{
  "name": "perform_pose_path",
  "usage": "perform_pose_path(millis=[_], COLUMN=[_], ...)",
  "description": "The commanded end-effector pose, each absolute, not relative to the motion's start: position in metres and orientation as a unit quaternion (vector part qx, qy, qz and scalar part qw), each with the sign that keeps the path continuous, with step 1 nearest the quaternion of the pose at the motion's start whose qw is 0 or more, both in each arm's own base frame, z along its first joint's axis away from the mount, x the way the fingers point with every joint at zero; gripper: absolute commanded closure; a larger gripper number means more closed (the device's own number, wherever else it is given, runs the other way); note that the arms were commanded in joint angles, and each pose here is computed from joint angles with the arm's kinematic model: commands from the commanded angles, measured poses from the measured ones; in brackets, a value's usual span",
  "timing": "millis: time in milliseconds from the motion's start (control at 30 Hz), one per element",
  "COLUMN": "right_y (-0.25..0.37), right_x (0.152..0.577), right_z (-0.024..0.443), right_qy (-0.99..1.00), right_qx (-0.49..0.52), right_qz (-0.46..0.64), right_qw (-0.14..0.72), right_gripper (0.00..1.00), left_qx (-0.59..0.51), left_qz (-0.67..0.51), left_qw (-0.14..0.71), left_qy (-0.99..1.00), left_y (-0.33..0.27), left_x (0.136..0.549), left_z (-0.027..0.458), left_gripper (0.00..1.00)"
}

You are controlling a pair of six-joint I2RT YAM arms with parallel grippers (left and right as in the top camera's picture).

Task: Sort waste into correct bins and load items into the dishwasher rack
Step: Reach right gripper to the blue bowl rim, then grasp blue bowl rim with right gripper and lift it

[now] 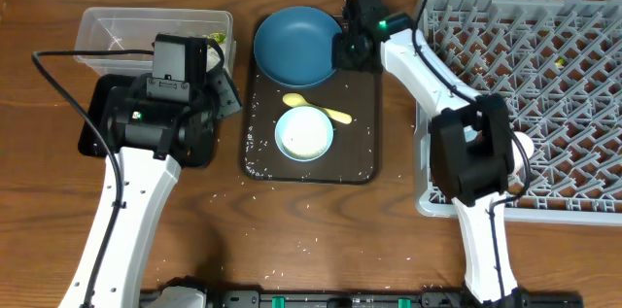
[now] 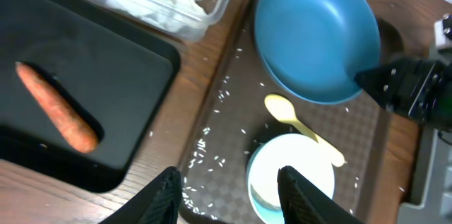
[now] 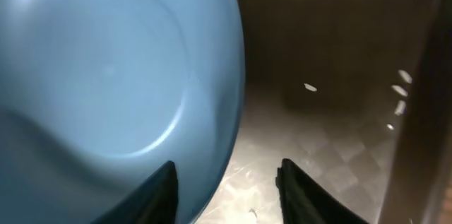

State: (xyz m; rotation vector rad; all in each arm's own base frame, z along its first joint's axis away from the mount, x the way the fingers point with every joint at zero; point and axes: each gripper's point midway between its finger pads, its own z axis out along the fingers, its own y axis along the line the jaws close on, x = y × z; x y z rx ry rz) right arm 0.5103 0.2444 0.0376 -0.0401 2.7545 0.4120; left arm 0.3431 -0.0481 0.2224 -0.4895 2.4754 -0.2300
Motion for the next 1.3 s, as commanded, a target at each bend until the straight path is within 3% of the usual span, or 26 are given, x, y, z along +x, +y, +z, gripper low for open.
perform_pose_path(millis=[0, 200, 467, 800, 933, 1067, 1200, 1267], right_y=[0.250, 0.249, 0.237, 0.179, 0.090, -0.022, -0.120, -0.147], right_x=[0.510, 0.509, 0.517, 0.521, 0.508, 0.475, 0.430, 0.425], right_z=[0.025, 0.014, 0.036, 0.197, 0.265, 0.328, 0.390, 0.402], right_qy=[0.975, 0.977, 0.973, 0.942, 0.922, 0.860, 0.736, 0.719], right_qx=[-0.015, -0.015, -0.007, -0.003, 0.071, 0.186, 0.294, 0.285], right_qz=[0.141, 0.137, 0.141, 0.126, -0.001, -0.200, -0.424, -0.482], right_qw=[0.173, 0.165, 0.183, 0.312, 0.380, 0.431, 0.438, 0.413], right_gripper=[0.72, 0.99, 0.99, 0.99, 0.99, 0.99, 0.99, 0.99], left_qx=[-0.185, -0.185, -0.185, -0.185, -0.203, -0.218, -0.218, -0.218], left_qz=[-0.059, -0.054, -0.053, -0.053, -0.062, -0.066, -0.068, -0.071], left_qw=[0.304, 0.290, 0.286, 0.287, 0.287, 0.286, 0.290, 0.298], left_qy=[0.933, 0.937, 0.938, 0.938, 0.934, 0.931, 0.929, 0.927], left_y=[-0.040, -0.040, -0.041, -0.041, -0.042, -0.042, -0.042, -0.042], left_x=[0.346, 0.349, 0.349, 0.349, 0.350, 0.350, 0.352, 0.356], left_z=[0.221, 0.211, 0.208, 0.208, 0.209, 0.209, 0.210, 0.213], left_gripper=[0.53, 0.53, 0.53, 0.53, 0.53, 0.53, 0.53, 0.53])
